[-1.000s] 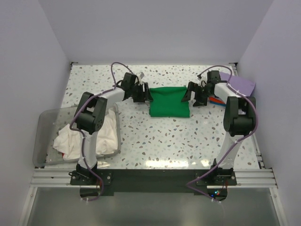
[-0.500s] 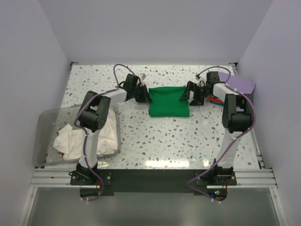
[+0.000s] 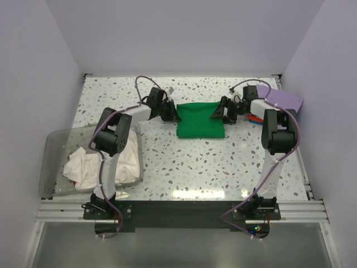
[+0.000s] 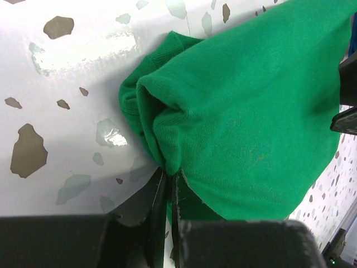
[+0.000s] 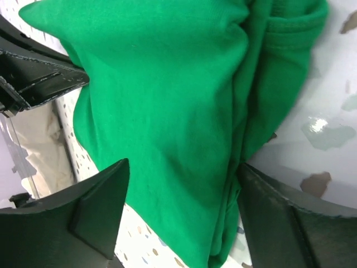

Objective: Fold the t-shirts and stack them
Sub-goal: Neatly place the folded tshirt to the corner

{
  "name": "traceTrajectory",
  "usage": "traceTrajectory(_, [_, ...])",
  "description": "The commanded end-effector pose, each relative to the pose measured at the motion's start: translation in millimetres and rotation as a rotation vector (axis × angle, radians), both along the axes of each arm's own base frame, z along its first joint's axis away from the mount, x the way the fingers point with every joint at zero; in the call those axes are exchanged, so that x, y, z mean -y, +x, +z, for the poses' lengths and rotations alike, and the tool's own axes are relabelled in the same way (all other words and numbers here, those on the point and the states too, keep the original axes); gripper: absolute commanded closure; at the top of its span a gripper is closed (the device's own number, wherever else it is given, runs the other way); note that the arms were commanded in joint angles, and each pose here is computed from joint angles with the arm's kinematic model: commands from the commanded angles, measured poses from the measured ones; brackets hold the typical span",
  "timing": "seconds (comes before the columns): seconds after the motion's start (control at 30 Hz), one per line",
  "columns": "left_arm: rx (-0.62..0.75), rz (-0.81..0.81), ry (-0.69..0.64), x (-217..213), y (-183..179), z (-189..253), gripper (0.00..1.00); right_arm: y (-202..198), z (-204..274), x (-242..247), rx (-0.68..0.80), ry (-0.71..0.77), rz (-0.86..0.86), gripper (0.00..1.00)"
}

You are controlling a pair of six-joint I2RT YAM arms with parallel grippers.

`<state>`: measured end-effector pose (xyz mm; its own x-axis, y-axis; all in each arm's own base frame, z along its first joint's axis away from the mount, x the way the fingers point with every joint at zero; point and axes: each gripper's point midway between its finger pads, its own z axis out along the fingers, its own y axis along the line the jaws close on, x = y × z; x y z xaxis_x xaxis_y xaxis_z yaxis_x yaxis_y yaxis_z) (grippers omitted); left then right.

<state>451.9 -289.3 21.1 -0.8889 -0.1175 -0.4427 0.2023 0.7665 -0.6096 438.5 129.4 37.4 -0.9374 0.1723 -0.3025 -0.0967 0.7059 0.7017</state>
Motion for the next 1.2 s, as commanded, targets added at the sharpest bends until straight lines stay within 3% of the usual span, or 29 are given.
traceTrajectory(0.0, [-0.036,-0.007,0.042,3,-6,-22,1.00,-31,-64,-1,-0.157,-0.111,0.010,0.25])
traceTrajectory(0.3, [-0.040,-0.032,0.029,18,-11,-23,1.00,-29,-58,-16,-0.127,-0.105,0.030,0.38])
traceTrajectory(0.5, [-0.039,-0.050,0.023,27,-16,-22,1.00,-25,-52,-24,-0.114,-0.097,0.029,0.61])
traceTrajectory(0.53, [-0.035,-0.051,0.020,27,-15,-20,1.00,-23,-49,-24,-0.103,-0.102,0.027,0.70])
traceTrajectory(0.6, [-0.031,-0.053,0.018,27,-15,-15,0.93,-21,-39,-24,-0.087,-0.108,0.025,0.79])
traceTrajectory(0.63, [-0.019,-0.052,0.017,27,-14,-9,0.79,-16,-33,-22,-0.070,-0.122,0.021,0.87])
traceTrajectory(0.67, [-0.015,-0.051,0.021,26,-13,-6,0.72,-19,-30,-20,-0.086,-0.133,0.022,0.97])
traceTrajectory(0.7, [-0.007,-0.050,0.024,25,-11,-3,0.62,-16,-22,-18,-0.066,-0.148,0.028,1.00])
traceTrajectory(0.83, [0.029,-0.045,0.026,18,-7,19,0.45,-2,8,-4,-0.023,-0.231,0.015,1.00])
traceTrajectory(1.03, [0.080,-0.019,0.059,-7,-7,48,0.39,12,49,29,-0.011,-0.350,-0.027,1.00])
traceTrajectory(1.17, [0.068,-0.006,0.089,-24,-19,43,0.38,14,73,52,-0.030,-0.423,-0.041,1.00])
